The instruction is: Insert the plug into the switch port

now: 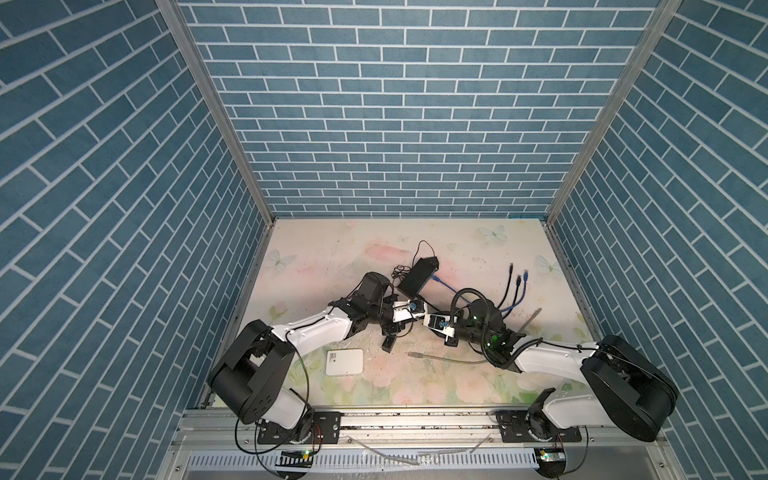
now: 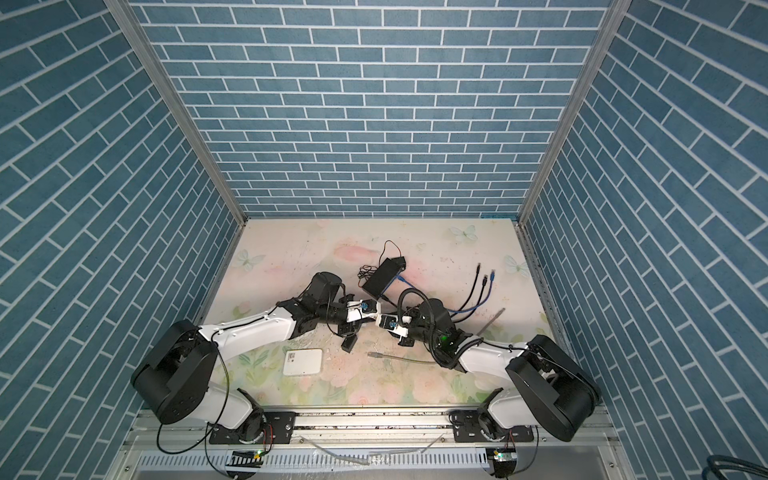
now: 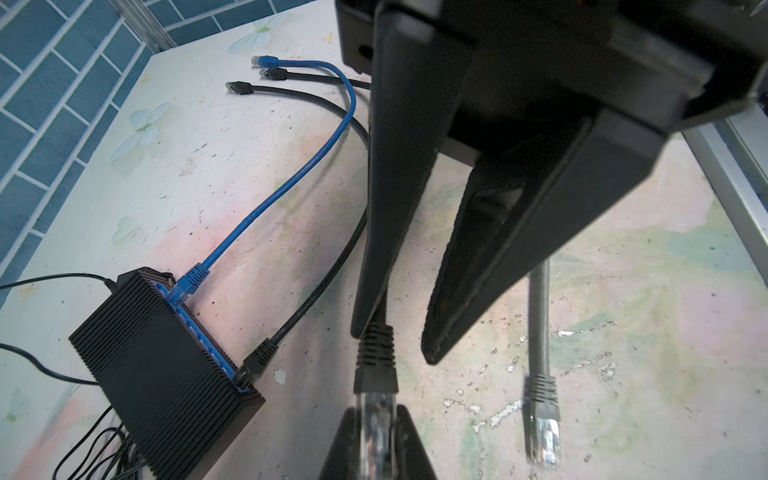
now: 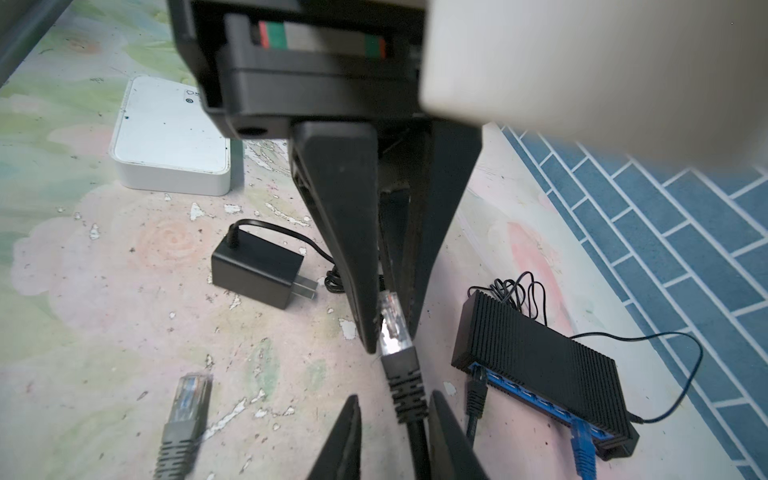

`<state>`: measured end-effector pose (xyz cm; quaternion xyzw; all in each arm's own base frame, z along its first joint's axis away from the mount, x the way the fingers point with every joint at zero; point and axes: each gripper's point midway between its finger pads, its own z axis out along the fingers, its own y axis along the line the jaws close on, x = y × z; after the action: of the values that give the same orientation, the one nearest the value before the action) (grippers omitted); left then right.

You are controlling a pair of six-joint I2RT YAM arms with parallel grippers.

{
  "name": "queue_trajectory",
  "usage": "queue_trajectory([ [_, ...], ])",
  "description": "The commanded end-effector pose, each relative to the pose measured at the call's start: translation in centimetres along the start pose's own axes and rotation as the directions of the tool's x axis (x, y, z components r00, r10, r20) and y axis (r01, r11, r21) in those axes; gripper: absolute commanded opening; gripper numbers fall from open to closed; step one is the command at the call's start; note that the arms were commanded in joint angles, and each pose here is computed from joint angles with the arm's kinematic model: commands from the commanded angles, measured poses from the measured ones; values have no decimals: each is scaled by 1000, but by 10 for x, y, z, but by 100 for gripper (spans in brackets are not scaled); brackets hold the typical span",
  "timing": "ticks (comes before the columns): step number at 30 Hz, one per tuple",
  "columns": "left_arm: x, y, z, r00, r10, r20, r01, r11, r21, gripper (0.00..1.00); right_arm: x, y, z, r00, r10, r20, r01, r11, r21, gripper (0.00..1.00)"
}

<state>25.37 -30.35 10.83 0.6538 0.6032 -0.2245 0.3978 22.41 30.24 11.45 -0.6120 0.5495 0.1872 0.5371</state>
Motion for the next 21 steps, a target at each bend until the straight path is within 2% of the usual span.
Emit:
queue_trajectory([
  [1,-10,-6,-2,999,14,37,-15,999,35,14,-10,-13,2,999,-18,31,16,998,61,30],
  [4,-8,-7,-2,999,13,34,-15,999,33,15,-12,-22,-3,999,-31,38,26,992,123,32],
  [7,-8,-8,-3,999,16,38,-17,999,31,14,-14,-23,-5,999,-35,40,30,991,130,33],
  [15,-11,-8,-6,998,28,49,-29,999,22,15,-12,-5,-3,999,-13,43,12,1000,29,32],
  [21,-14,-7,-8,997,42,58,-43,999,19,14,-4,4,-1,1000,1,26,0,1000,-1,31],
])
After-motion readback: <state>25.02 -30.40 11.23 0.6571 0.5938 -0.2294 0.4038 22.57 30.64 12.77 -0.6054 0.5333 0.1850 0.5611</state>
